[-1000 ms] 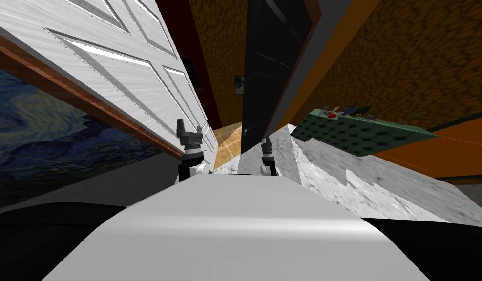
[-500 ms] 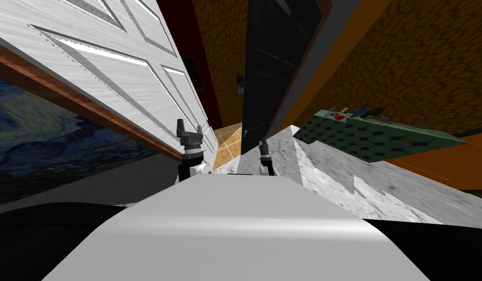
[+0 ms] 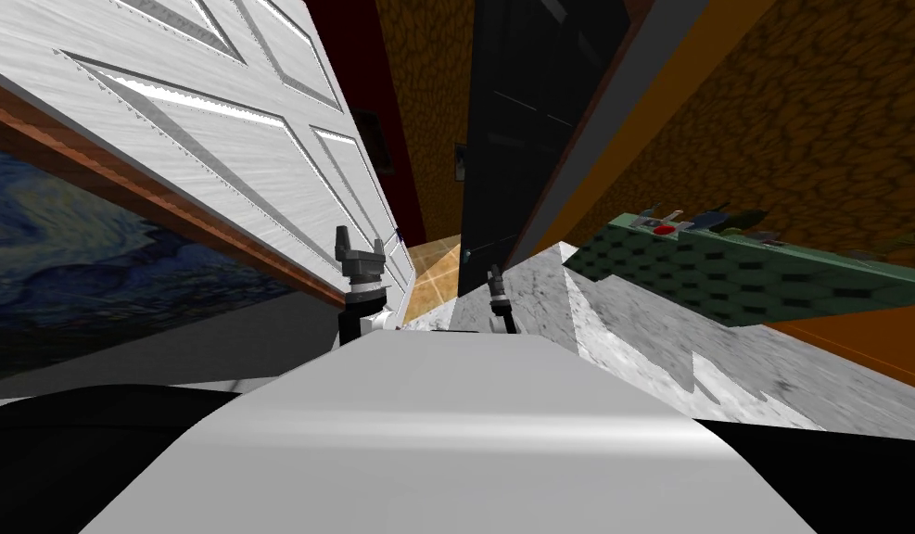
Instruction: Push the door open
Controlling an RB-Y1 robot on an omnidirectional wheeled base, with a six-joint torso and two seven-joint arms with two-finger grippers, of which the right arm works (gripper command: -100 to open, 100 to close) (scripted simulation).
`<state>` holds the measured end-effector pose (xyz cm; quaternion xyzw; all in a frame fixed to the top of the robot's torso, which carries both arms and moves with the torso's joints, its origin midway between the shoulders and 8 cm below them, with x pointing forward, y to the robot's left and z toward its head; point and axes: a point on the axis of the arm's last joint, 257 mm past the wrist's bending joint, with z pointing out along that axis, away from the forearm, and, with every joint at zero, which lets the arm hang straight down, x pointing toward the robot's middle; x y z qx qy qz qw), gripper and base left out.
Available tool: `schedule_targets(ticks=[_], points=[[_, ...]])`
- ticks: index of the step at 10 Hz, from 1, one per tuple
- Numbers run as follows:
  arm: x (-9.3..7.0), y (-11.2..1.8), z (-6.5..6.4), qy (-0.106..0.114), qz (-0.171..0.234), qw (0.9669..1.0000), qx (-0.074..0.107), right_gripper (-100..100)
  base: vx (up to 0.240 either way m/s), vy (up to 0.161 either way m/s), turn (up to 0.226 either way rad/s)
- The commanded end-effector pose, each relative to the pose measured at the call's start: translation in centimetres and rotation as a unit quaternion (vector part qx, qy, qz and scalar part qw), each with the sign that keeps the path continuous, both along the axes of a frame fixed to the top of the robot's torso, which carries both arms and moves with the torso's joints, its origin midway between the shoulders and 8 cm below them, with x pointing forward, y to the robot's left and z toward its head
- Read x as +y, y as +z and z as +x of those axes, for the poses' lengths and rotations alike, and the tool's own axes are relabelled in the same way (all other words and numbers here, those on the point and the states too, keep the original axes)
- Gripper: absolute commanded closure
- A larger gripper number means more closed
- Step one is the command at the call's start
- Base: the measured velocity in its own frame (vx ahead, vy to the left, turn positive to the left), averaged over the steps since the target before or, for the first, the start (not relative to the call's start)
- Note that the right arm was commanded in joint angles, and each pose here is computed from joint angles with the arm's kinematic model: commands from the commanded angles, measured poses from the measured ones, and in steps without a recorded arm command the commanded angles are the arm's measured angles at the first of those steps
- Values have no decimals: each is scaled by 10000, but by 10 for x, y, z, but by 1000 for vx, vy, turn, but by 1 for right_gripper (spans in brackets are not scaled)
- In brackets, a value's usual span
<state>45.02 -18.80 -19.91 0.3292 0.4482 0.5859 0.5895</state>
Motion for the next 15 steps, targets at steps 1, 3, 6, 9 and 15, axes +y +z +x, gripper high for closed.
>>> schedule_targets(ticks=[1,3,6,9,15], points=[[4,-13,3,59,4,9999,115,-100,76,-78,104],[10,-34,7,123,4,9994,314,-100,75,-87,97],[16,-51,9,189,10,9987,482,-100,46,-53,63],[22,-67,11,255,16,9976,645,-100,60,-60,68],[42,-111,13,446,60,9929,1097,-100,68,-82,90]])
